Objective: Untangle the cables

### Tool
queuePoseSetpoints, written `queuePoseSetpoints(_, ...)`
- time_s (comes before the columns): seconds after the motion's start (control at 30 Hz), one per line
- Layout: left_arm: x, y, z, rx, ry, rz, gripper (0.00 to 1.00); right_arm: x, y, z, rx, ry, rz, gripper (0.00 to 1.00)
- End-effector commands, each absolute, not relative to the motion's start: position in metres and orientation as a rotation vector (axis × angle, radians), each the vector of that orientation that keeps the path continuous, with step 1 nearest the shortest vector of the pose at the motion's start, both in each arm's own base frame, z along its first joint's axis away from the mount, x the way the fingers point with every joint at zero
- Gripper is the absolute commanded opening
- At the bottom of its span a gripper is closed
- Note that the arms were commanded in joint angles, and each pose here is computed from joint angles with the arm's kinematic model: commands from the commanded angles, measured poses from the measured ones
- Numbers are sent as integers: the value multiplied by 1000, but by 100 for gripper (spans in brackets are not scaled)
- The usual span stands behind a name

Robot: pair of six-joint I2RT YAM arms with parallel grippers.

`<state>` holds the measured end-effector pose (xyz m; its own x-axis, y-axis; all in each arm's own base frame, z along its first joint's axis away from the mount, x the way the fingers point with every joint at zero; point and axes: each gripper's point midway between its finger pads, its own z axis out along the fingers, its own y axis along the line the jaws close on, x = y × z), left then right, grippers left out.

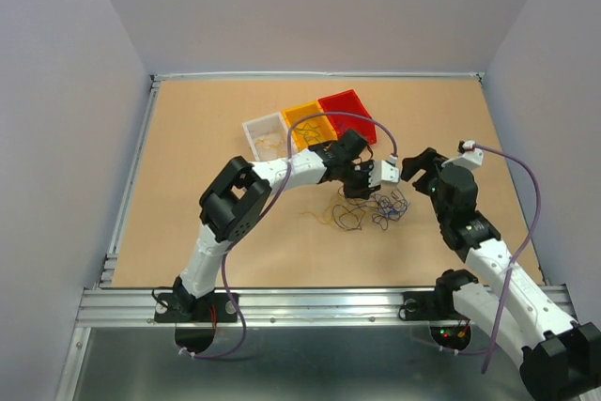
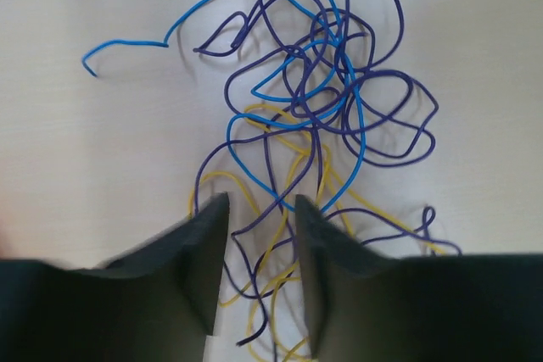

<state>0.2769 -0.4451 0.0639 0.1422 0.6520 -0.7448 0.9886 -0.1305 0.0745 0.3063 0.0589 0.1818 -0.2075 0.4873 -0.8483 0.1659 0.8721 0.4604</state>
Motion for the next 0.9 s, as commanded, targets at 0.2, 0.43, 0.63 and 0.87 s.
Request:
queuePoseSetpoints(0.2,285,-459,112,1678,1583,-763,0,293,52,200,524,1686,349,79)
queuePoseSetpoints(0.43,293,-433,189,1479,1588,-650,0,289,71,209,414,1686,447,79)
queuePoseSetpoints(0.63,282,-415,257,1332,1572,-692,0,295,103,209,268,1706,574,79)
queuePoseSetpoints(0.87,300,-365,357,1076,1472,-689,0,296,132,207,113,1668,698,79)
